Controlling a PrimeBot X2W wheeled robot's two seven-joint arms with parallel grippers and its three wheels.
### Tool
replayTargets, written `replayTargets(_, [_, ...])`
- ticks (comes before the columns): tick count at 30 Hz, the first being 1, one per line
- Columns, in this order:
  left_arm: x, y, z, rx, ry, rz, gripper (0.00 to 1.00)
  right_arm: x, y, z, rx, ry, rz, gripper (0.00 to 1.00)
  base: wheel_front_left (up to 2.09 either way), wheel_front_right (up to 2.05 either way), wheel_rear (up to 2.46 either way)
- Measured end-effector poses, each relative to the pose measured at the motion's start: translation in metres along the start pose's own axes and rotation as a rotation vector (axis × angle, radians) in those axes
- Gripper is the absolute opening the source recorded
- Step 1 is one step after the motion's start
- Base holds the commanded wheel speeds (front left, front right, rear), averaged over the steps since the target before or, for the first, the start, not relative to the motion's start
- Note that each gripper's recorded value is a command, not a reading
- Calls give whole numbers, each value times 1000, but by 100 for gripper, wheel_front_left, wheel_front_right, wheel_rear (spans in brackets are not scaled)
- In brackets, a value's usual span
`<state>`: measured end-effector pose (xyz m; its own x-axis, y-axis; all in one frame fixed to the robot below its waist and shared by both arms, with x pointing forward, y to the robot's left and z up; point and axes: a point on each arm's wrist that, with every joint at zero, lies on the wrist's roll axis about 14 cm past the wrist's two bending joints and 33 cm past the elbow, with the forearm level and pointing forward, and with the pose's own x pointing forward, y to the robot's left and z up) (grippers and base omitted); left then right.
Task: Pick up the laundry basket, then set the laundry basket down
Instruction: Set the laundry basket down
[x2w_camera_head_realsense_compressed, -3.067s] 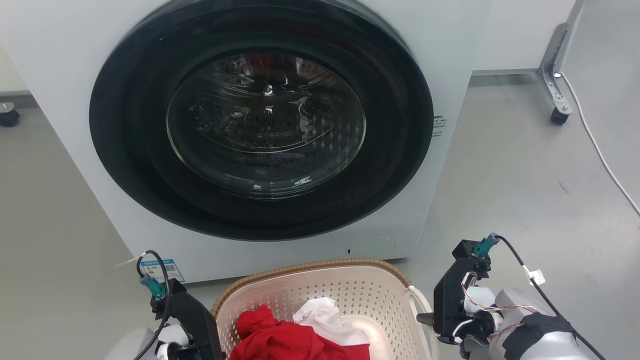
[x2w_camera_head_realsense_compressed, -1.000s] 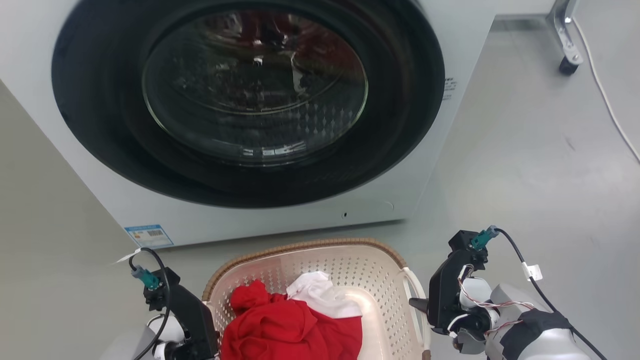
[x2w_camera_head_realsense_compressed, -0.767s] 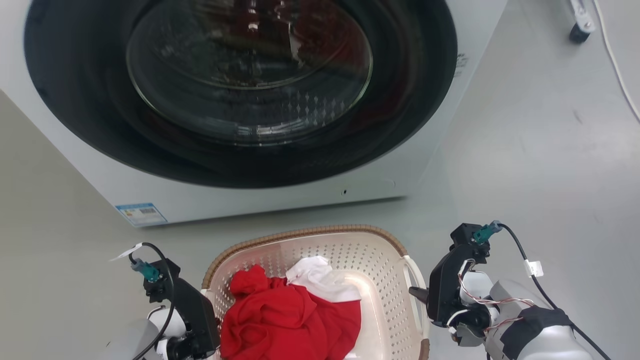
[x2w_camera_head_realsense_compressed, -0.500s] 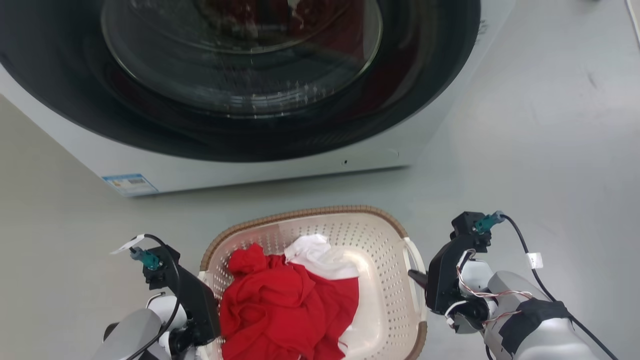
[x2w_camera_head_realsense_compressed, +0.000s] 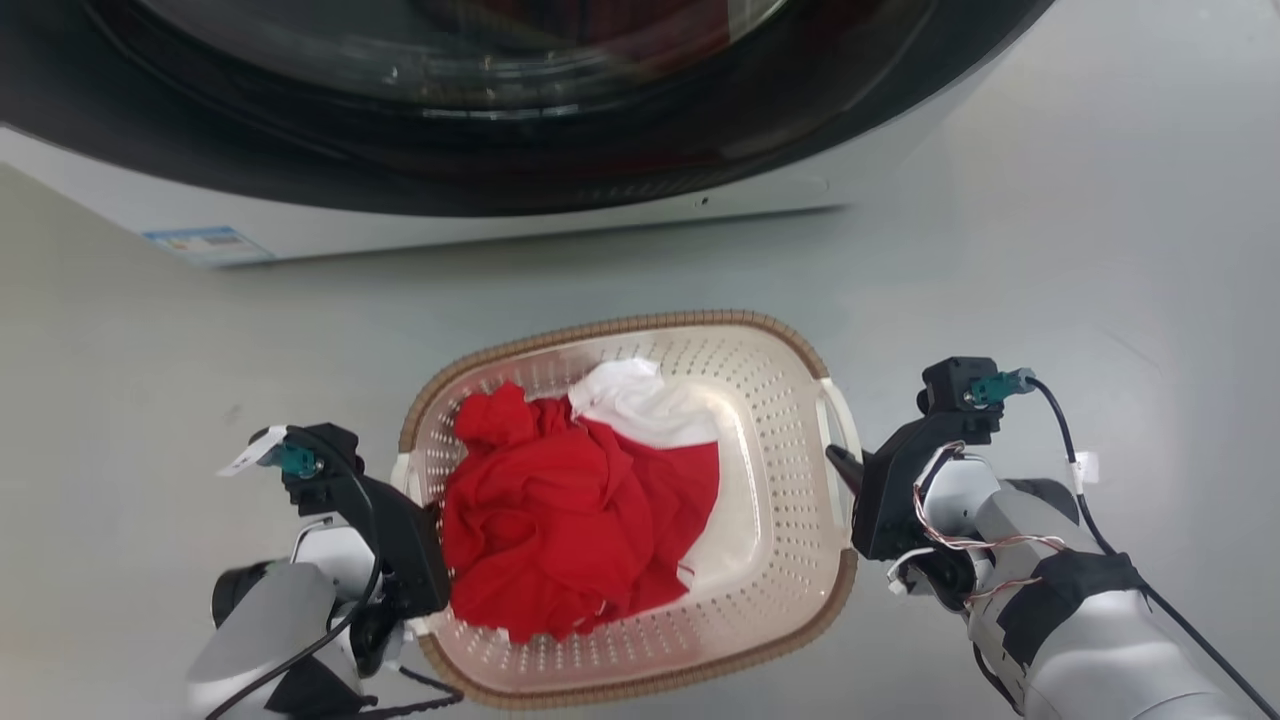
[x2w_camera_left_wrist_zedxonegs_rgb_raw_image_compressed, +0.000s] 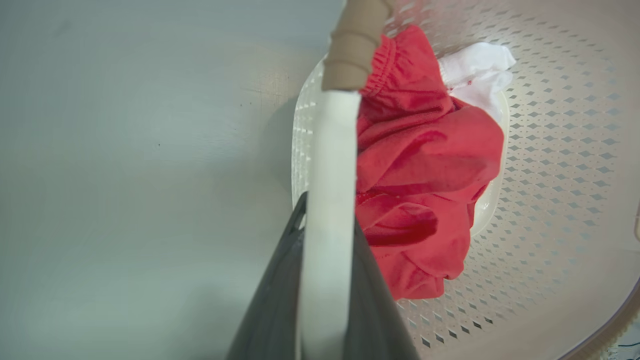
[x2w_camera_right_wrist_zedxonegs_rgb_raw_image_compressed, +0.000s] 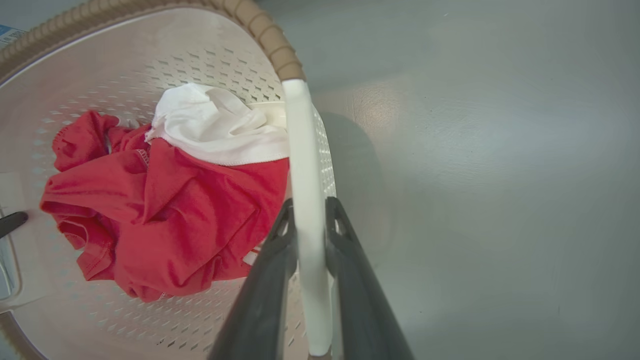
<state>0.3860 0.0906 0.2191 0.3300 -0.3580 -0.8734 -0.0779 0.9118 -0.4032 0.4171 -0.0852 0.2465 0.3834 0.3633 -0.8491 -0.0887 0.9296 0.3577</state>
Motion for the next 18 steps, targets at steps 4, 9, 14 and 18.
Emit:
replayTargets(4, [9, 4, 3, 10, -18, 9, 0, 11, -3, 1, -5, -13, 0, 0, 0, 0, 0])
replayTargets(9, [23, 11, 9, 21, -43, 23, 0, 28, -7, 2, -25, -40, 0, 0, 0, 0, 0])
replayTargets(14, [35, 16, 14, 32, -65, 30, 0, 42, -11, 1, -51, -55, 0, 0, 0, 0, 0])
replayTargets(18, [44, 22, 14, 44, -80, 40, 0, 53, -15, -8, -65, -52, 0, 0, 0, 0, 0])
